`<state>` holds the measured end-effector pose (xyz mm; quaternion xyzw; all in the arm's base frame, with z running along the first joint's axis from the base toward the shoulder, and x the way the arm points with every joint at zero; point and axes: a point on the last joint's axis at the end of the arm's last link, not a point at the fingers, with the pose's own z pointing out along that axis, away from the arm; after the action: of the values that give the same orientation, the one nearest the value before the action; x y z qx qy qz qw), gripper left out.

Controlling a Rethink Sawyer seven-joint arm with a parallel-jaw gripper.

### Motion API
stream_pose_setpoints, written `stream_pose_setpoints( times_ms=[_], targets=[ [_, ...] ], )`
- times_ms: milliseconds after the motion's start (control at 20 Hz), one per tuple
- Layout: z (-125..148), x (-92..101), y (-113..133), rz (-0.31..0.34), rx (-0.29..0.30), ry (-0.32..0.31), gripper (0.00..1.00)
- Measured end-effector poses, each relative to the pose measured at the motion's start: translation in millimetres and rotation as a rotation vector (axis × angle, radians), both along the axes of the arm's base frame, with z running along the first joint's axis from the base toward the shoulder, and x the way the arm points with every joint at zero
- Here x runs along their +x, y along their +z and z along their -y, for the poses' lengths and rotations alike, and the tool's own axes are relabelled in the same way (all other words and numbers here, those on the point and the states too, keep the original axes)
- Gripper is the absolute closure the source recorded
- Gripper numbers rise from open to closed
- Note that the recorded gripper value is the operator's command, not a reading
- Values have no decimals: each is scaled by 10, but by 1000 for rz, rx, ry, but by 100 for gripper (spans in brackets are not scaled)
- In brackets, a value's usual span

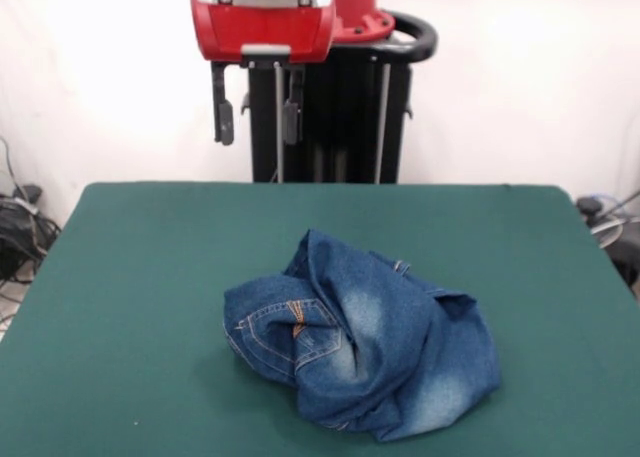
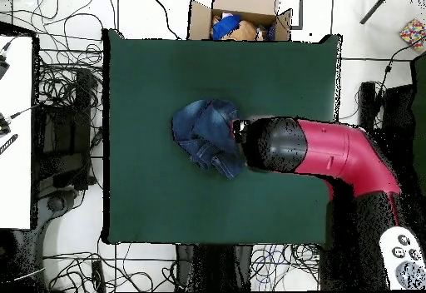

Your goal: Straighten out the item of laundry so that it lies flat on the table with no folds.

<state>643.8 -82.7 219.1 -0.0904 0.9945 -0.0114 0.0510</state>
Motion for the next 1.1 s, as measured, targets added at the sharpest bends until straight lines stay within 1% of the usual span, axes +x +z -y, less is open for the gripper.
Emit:
stream_pose_setpoints(
  times_ms=[50,200,350,650,850,1100],
  targets=[
    [-4,-68,-76,2,4,0,0],
    [-37,-131,-151,6,8,4,0],
    [-119,-241,-295,18,18,14,0],
    [-226,-401,-494,32,32,27,0],
    [-308,-515,-660,16,52,33,0],
    [-321,-534,-717,6,60,32,0]
  ],
)
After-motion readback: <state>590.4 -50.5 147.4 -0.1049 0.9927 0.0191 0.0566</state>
